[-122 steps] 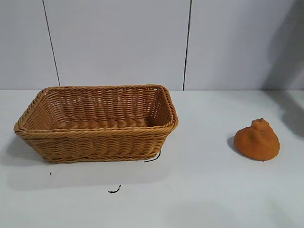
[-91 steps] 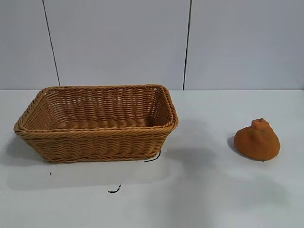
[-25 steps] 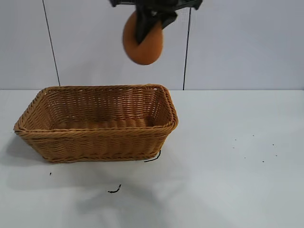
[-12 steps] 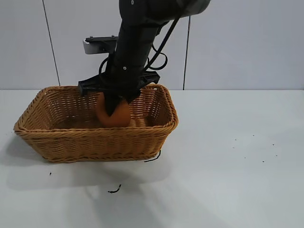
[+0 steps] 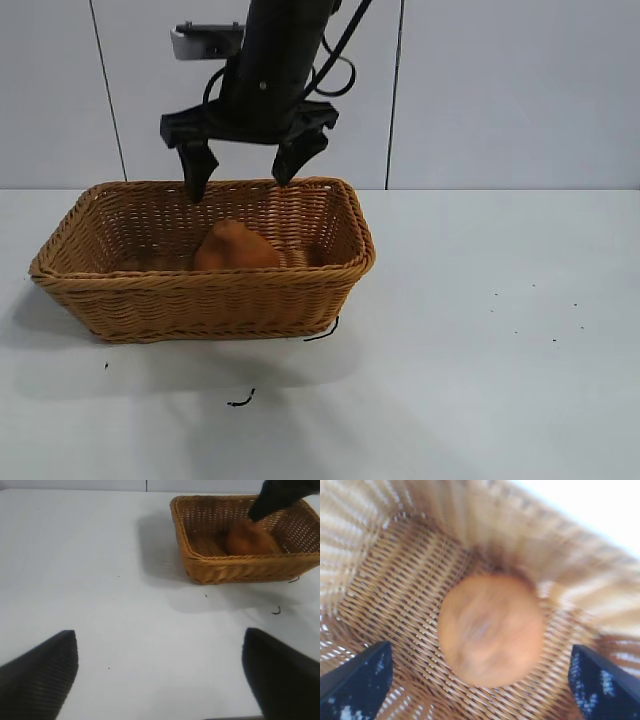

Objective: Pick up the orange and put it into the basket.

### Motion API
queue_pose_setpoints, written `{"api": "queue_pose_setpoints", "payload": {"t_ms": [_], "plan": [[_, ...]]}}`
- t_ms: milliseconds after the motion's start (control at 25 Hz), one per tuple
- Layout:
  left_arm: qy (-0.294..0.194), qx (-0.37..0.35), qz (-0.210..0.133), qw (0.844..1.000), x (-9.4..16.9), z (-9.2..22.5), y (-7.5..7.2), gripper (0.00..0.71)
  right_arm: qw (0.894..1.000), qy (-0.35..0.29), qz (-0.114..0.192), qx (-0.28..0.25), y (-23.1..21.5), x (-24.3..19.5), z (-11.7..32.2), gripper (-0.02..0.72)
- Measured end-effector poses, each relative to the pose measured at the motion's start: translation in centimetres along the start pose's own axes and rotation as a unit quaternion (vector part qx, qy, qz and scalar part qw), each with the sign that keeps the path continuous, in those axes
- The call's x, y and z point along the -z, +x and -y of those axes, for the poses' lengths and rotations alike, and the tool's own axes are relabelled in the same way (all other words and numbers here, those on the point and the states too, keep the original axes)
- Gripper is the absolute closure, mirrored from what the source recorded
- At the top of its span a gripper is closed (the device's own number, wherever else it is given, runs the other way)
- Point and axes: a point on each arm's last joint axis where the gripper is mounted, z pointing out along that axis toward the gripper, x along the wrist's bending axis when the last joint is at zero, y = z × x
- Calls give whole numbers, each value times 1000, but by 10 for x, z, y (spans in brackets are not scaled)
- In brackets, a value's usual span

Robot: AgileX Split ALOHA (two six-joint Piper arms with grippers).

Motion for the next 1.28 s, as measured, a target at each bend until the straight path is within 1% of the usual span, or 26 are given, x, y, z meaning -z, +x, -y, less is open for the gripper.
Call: {"api": "queue_pose_setpoints", "payload": {"t_ms": [120,280,400,480,640,720,800,960,1080,1160,1280], "plan": [[0,0,0,1000,0,0,0,71,998,8,26,-50,-58,1,2,9],[0,0,0,1000,0,0,0,71,991,24,64,-116,-136,8,14,6],[0,0,0,1000,0,0,0,71,984,41,78,-154,-175,14,27,6],[0,0,0,1000,0,0,0,71,981,41,75,-173,-189,15,31,6],[0,0,0,1000,0,0,0,71,980,38,58,-186,-191,16,32,6],[0,0,0,1000,0,0,0,71,980,40,55,-187,-190,17,33,6],[0,0,0,1000,0,0,0,71,980,46,55,-187,-188,22,36,6],[0,0,0,1000,0,0,0,71,977,81,58,-187,-180,37,57,10],[0,0,0,1000,0,0,0,71,976,96,56,-186,-167,70,78,17],[0,0,0,1000,0,0,0,71,975,113,52,-185,-156,91,101,19],[0,0,0,1000,0,0,0,71,974,121,49,-184,-137,130,138,20]]}}
